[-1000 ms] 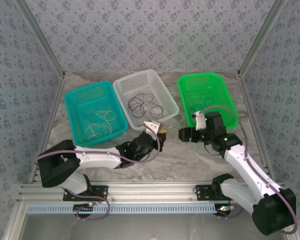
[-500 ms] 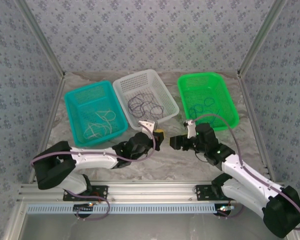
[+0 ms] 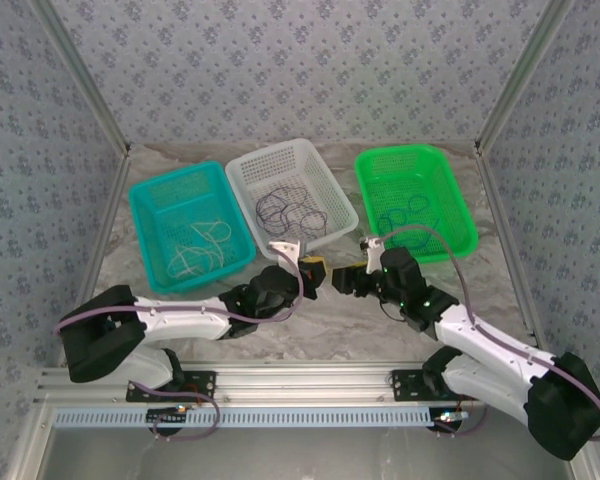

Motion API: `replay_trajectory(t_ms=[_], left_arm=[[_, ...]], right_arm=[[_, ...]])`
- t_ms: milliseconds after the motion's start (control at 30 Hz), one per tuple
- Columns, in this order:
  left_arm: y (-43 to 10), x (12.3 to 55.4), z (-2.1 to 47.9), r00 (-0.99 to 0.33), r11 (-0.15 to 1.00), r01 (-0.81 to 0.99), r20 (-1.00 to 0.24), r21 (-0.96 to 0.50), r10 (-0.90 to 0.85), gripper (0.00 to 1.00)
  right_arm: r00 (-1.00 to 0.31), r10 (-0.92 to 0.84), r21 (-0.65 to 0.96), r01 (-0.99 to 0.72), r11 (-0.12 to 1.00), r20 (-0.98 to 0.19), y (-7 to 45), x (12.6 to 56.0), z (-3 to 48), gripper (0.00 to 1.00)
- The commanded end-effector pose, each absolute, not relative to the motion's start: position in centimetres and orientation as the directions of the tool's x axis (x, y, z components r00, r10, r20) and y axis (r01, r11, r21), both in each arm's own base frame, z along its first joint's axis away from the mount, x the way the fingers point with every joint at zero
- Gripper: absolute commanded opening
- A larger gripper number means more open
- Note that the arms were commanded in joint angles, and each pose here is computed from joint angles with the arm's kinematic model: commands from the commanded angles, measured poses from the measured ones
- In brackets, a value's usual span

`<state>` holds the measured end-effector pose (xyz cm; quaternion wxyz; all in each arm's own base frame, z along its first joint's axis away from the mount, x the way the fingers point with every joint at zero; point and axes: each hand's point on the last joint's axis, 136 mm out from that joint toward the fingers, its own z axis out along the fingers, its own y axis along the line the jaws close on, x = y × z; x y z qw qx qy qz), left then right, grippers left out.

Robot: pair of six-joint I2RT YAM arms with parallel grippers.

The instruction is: Untangle the cables

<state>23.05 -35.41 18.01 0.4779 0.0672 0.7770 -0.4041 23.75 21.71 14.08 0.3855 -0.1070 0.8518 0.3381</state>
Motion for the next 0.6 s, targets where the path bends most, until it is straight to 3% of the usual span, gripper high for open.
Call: replay_trajectory(t_ms=[0, 333, 433, 467, 567], left_arm=[[-35.5, 23.1, 20.6, -0.513, 0.592, 0.510, -0.773, -0.624, -0.373, 0.09], [-34.9, 23.1, 20.8, -0.508, 0.595, 0.516, -0.779, -0.616, -0.367, 0.12], [-34.0, 23.4, 20.0, -0.512, 0.636, 0.489, -0.787, -0.596, -0.344, 0.15], [-33.7, 23.5, 19.8, -0.513, 0.651, 0.482, -0.791, -0.586, -0.333, 0.18], [-31.8, 24.0, 18.5, -0.513, 0.735, 0.413, -0.804, -0.538, -0.300, 0.46]], right_arm=[[-0.663, 0.114, 0.492, -0.419, 0.763, -0.740, 21.8, 24.6, 14.1, 0.57], [-0.646, 0.048, 0.400, -0.412, 0.819, -0.762, 21.5, 24.9, 14.5, 0.04], [-0.655, 0.007, 0.367, -0.415, 0.832, -0.755, 21.1, 24.5, 14.8, 0.00], [-0.658, -0.012, 0.356, -0.422, 0.834, -0.753, 21.1, 24.3, 15.0, 0.00], [-0.687, -0.069, 0.321, -0.424, 0.847, -0.724, 20.7, 23.7, 15.4, 0.00]])
